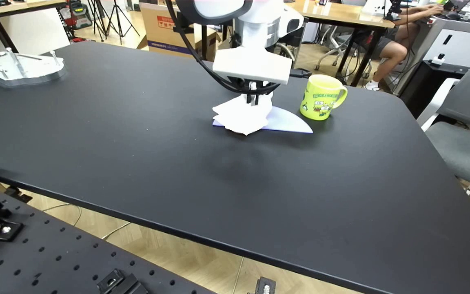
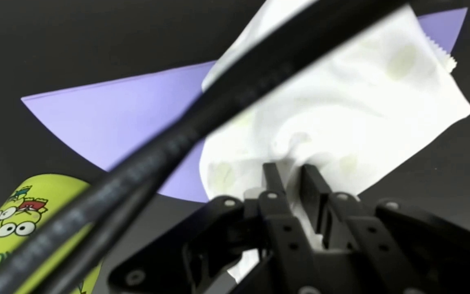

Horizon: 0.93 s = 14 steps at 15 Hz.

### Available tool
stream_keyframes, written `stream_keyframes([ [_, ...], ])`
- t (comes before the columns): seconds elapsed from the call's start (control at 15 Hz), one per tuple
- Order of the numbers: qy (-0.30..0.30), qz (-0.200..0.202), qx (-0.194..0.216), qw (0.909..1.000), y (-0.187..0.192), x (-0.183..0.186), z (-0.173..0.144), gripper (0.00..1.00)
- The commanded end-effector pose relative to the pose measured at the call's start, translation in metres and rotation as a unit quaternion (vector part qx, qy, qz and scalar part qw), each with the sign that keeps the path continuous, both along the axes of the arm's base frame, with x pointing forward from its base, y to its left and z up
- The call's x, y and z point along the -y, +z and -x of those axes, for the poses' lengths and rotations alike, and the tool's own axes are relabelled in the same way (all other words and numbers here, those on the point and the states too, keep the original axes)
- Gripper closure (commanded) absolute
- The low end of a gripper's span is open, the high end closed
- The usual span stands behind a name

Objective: Unhang the cloth from the stand,hang it back up and hang it again

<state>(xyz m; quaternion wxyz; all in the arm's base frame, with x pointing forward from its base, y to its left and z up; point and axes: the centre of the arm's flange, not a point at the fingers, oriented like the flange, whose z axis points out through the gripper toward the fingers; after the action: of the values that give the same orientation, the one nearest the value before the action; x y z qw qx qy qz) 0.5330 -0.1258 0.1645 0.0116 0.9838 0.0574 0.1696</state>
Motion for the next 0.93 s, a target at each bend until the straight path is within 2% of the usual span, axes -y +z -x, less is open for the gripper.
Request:
stream_keyframes([
  [0.0,0.005,-0.002,0.012,0.9999,0.019,0.005,0.003,1.00],
  [0.47,-0.002,-0.005,0.029,0.9996,0.069,0.006,0.012,1.00],
  [0.87,-0.013,0.001,0.037,0.9992,0.143,-0.012,0.021,1.00],
])
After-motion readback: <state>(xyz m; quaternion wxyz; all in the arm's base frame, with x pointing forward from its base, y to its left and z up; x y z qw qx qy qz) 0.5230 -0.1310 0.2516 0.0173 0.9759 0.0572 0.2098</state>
